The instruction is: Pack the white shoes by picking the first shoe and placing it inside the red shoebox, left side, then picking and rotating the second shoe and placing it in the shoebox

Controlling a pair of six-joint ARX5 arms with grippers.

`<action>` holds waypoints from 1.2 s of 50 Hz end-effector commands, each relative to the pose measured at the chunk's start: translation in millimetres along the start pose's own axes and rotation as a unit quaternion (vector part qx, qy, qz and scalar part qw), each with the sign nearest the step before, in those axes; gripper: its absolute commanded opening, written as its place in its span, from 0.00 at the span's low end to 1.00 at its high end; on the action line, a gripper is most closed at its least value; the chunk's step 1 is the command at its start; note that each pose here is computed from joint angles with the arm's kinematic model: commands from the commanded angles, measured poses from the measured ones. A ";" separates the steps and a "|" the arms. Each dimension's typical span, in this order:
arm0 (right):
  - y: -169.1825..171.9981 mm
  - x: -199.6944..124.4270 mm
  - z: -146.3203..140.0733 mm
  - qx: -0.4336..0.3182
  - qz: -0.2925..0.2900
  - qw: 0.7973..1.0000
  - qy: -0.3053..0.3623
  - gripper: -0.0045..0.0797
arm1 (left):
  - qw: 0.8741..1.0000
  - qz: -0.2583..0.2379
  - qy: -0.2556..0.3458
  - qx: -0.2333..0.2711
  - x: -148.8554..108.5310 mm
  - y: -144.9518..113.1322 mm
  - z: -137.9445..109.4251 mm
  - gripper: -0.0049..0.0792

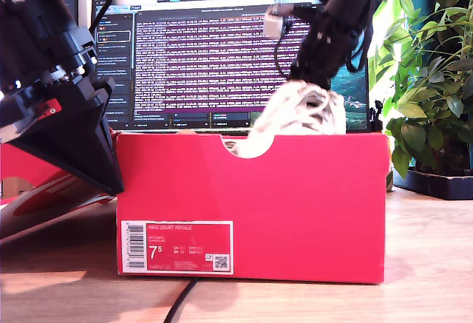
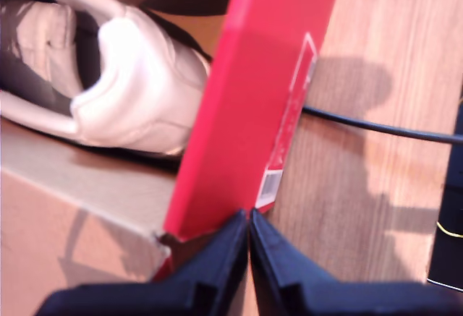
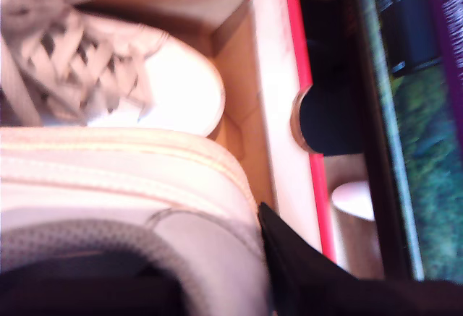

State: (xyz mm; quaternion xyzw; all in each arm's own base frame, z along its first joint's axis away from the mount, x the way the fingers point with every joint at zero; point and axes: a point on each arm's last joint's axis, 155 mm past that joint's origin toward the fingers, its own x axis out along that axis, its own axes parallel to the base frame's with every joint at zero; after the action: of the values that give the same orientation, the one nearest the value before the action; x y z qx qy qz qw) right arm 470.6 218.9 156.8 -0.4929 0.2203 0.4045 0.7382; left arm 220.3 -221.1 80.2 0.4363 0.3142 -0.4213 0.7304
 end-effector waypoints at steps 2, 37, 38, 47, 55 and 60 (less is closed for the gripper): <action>2.8 0.8 7.5 0.001 0.009 1.000 -0.006 0.04 | 1.000 0.002 -0.004 -0.001 -0.1 1.6 2.6 0.04; 27.3 37.0 -5.9 -0.013 0.024 0.998 0.056 0.42 | 1.000 0.002 -0.004 -0.001 -0.1 1.6 2.6 0.04; 23.2 36.9 -7.0 -0.015 0.013 0.998 0.063 0.42 | 1.000 0.002 -0.004 -0.001 -0.1 1.6 2.6 0.04; 4.2 29.3 5.7 -0.030 -0.031 0.996 0.083 0.44 | 1.000 0.002 -0.004 -0.001 -0.1 1.6 2.6 0.04; -17.1 7.2 20.5 -0.041 -0.064 0.991 0.111 0.42 | 1.000 0.001 -0.004 -0.001 -0.1 1.6 2.6 0.04; -29.2 -10.8 33.0 -0.018 -0.082 0.989 0.119 0.29 | 1.000 0.001 -0.004 -0.001 -0.1 1.5 2.6 0.04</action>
State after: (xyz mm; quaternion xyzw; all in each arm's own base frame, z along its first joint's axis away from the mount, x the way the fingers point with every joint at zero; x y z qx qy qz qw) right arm 489.1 233.3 178.4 -0.5824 0.2593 0.2963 0.7112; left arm 219.3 -220.8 79.5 0.4361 0.3160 -0.4227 0.7289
